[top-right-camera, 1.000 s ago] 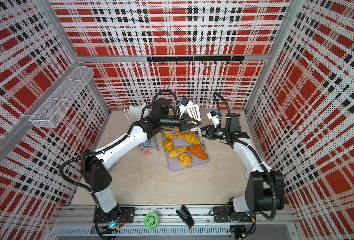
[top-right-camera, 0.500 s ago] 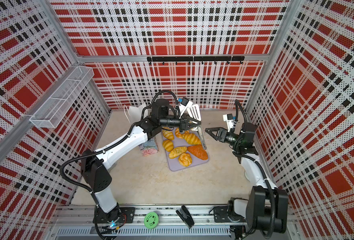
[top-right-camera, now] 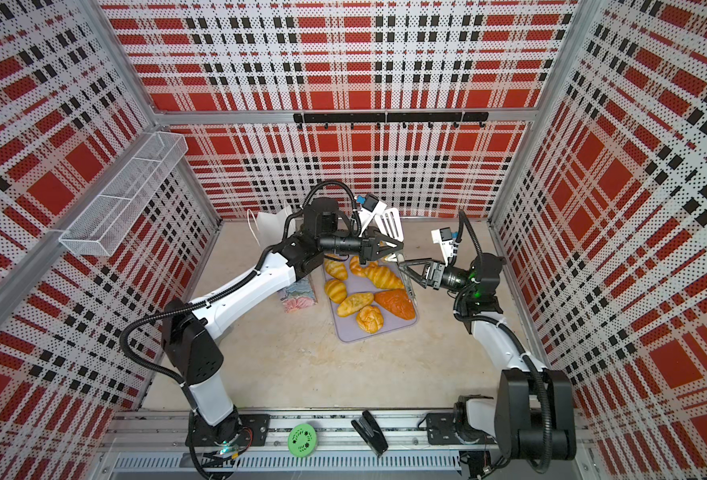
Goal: Place the fake bread into the paper bag
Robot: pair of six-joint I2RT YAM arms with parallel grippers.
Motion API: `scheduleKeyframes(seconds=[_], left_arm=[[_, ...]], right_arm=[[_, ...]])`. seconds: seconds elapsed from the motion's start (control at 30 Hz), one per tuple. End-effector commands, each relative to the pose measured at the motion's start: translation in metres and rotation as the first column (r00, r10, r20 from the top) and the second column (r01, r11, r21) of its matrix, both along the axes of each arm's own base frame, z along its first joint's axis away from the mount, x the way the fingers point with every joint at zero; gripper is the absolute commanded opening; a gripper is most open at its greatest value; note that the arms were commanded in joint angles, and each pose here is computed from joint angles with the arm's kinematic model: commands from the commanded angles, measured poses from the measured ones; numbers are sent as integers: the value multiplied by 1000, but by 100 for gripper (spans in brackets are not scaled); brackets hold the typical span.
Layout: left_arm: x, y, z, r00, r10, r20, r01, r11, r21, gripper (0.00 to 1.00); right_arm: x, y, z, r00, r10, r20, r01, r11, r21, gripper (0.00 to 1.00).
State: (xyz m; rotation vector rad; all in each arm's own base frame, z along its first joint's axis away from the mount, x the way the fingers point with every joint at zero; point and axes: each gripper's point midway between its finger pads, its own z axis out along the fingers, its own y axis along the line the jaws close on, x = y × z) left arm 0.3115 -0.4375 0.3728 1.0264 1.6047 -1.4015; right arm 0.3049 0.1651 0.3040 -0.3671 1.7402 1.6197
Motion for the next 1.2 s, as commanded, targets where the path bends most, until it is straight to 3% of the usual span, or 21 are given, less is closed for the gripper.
scheduleKeyframes(seconds=[0.0,1.17], left_arm=[[-10,-2,18,998,-24,63,27,999,-45,13],[-20,-11,23,995,-40,88,47,996,-77,12]], right_arm=[[1,6,8,998,7,55,-7,1000,-1,100],[7,22,19,998,28,49,-29,1000,12,88]])
